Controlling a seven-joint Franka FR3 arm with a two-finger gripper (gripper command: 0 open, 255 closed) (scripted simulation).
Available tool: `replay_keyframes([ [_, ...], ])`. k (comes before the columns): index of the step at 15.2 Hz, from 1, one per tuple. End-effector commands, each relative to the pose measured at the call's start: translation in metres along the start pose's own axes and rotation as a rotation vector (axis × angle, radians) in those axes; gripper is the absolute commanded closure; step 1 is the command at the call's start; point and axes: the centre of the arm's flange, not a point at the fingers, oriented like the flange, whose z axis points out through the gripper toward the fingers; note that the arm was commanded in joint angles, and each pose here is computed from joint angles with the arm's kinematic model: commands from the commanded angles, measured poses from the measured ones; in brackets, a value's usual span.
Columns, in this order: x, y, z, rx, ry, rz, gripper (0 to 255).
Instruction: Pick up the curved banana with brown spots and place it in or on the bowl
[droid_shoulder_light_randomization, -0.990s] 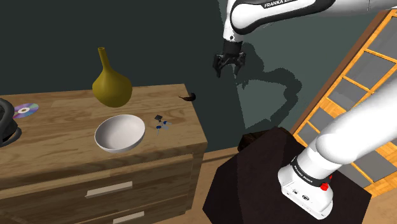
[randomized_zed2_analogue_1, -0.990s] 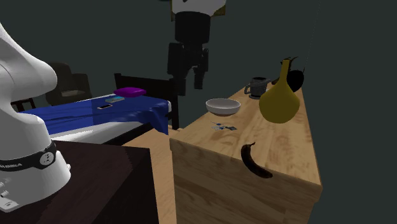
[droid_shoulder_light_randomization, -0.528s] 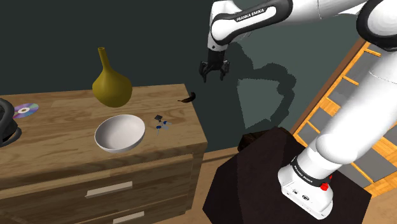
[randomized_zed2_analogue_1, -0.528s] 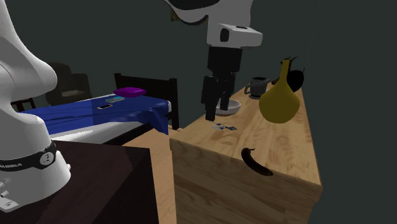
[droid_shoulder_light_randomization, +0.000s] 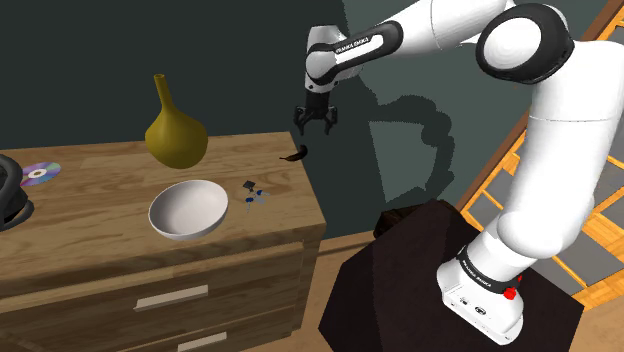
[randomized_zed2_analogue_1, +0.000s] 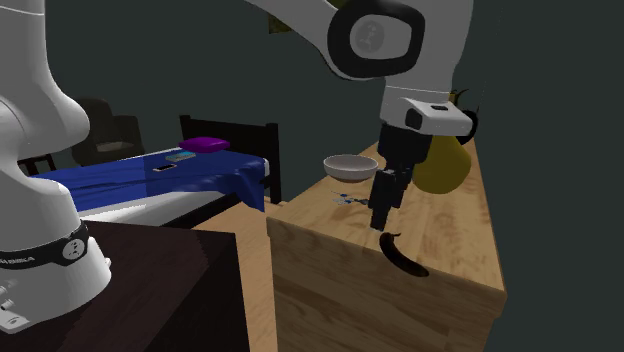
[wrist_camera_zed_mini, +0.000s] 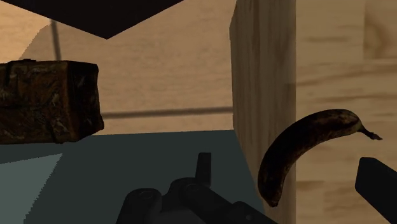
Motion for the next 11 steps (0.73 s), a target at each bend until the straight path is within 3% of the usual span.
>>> replay_keyframes([
  [1, 0.018, -0.009, 0.017, 0.006, -0.009, 0.021, 0],
  [5, 0.057, -0.028, 0.050, 0.019, -0.027, 0.062, 0],
  [11, 0.061, -0.030, 0.079, 0.020, -0.029, 0.066, 0],
])
